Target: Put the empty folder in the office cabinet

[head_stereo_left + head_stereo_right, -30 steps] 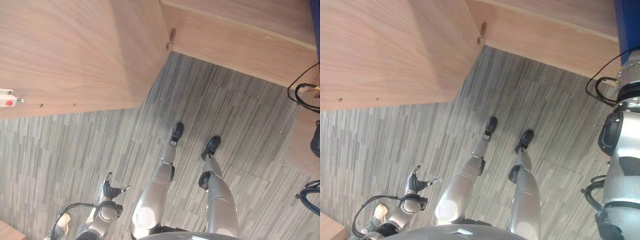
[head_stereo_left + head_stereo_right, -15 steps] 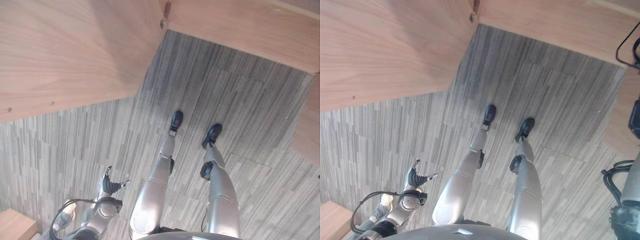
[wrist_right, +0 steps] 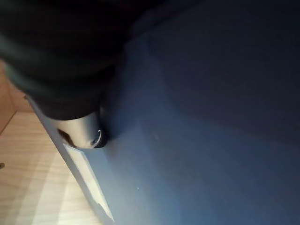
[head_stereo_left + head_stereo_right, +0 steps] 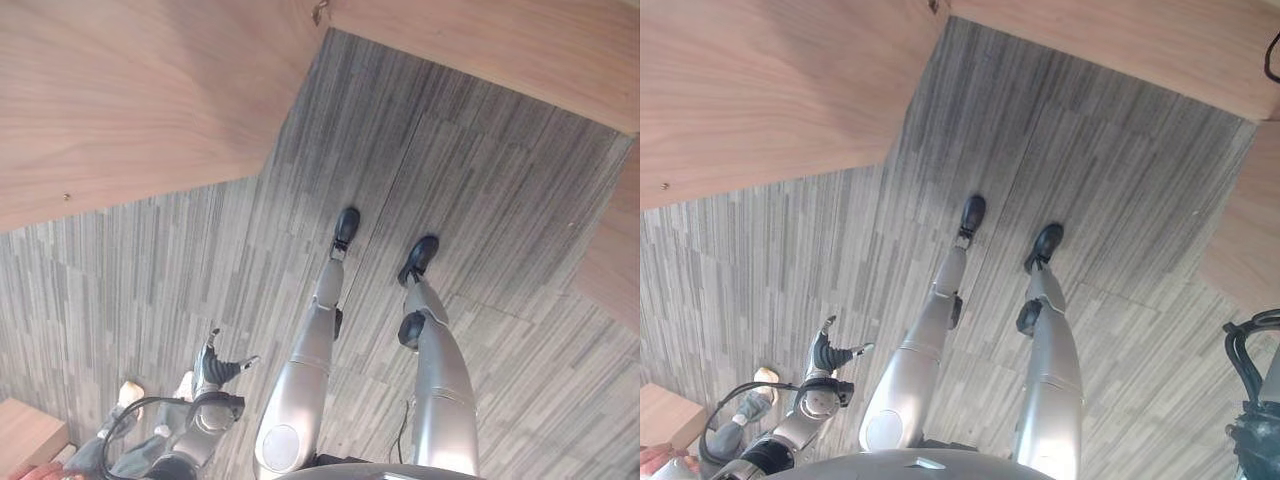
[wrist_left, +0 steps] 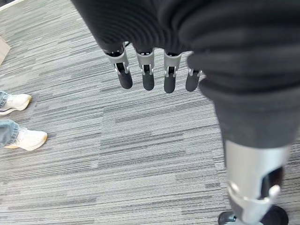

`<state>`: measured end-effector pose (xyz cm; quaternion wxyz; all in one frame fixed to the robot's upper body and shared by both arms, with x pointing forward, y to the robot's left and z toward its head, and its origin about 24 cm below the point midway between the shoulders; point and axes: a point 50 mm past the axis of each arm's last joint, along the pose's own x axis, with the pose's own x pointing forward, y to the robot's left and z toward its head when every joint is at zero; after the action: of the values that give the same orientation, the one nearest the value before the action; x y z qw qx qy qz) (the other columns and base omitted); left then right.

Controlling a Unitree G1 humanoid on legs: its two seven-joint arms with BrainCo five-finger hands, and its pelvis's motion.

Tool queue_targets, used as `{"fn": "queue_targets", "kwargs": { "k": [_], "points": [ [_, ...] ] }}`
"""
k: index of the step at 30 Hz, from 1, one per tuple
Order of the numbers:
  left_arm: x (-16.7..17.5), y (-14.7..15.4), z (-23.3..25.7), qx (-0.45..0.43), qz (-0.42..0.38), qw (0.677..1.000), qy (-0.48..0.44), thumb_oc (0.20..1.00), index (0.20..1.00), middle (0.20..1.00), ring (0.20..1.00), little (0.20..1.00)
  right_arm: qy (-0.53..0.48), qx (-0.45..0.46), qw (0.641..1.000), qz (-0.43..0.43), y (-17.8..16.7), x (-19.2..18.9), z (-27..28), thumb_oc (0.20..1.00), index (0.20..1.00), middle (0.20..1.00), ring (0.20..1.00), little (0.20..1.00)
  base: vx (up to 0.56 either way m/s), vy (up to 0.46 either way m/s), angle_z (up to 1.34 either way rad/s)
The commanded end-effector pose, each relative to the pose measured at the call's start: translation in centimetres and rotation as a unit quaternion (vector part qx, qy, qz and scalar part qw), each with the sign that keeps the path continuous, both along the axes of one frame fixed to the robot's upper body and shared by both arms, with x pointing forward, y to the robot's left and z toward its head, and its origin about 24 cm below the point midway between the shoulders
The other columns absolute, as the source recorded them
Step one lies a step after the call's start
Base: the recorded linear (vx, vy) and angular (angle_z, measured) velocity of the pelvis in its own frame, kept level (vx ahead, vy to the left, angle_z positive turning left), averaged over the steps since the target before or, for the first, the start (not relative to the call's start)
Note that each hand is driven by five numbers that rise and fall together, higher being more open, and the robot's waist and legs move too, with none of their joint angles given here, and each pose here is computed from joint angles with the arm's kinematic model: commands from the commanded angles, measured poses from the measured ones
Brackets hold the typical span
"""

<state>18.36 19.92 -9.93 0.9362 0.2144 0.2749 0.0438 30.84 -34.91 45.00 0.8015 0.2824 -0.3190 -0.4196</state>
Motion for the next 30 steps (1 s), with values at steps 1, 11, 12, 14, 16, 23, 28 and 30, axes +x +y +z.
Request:
{"fn": "queue_targets", "kwargs": {
  "k": [1, 11, 12, 14, 16, 23, 28, 30],
  "points": [
    [-0.6, 3.2, 0.1, 0.045, 0.043, 0.998, 0.009, 1.0, 1.0, 1.0, 1.0, 1.0, -0.029, -0.037, 0.995, -0.085, -0.9, -2.4, 1.8, 0.2, 0.2, 0.2, 0.2, 0.2, 0.0, 0.0, 0.0],
    [-1.3, 2.7, -0.5, 0.053, 0.048, 0.997, 0.019, 1.0, 1.0, 1.0, 1.0, 1.0, -0.085, 0.062, 0.992, -0.074, -1.1, -2.5, 1.0, 0.2, 0.2, 0.2, 0.2, 0.2, 0.0, 0.002, 0.0],
    [-1.2, 2.7, -0.6, 0.056, 0.051, 0.997, 0.022, 1.0, 1.0, 1.0, 1.0, 1.0, -0.083, 0.07, 0.992, -0.07, -1.1, -2.2, 0.7, 0.2, 0.2, 0.2, 0.2, 0.2, 0.0, 0.0, 0.0],
    [-1.0, 2.7, -0.7, 0.059, 0.056, 0.996, 0.024, 1.0, 1.0, 1.0, 1.0, 1.0, -0.084, 0.077, 0.992, -0.059, -0.8, -1.8, 0.5, 0.2, 0.2, 0.2, 0.2, 0.2, 0.01, 0.009, 0.02],
    [-0.8, 2.7, -0.8, 0.057, 0.063, 0.996, 0.023, 1.0, 1.0, 1.0, 1.0, 1.0, -0.08, 0.07, 0.993, -0.041, -0.2, -1.2, 0.4, 0.2, 0.2, 0.2, 0.2, 0.2, 0.0, 0.0, 0.0],
    [-0.7, 2.9, -0.9, 0.048, 0.076, 0.996, 0.026, 1.0, 1.0, 1.0, 1.0, 1.0, -0.067, 0.019, 0.998, -0.011, 1.1, -0.4, 1.1, 0.2, 0.2, 0.2, 0.2, 0.2, 0.0, 0.0, 0.0],
    [-0.8, 2.9, -0.9, 0.041, 0.079, 0.996, 0.025, 1.0, 1.0, 1.0, 1.0, 1.0, -0.067, -0.001, 0.998, -0.009, 1.4, -0.5, 1.6, 0.2, 0.2, 0.2, 0.2, 0.2, 0.0, 0.0, 0.0],
    [-0.9, 2.9, -0.8, 0.037, 0.077, 0.996, 0.022, 1.0, 1.0, 1.0, 1.0, 1.0, -0.068, -0.009, 0.998, -0.011, 1.5, -0.6, 1.8, 0.2, 0.2, 0.2, 0.2, 0.2, 0.0, 0.0, 0.0]
  ]
}}
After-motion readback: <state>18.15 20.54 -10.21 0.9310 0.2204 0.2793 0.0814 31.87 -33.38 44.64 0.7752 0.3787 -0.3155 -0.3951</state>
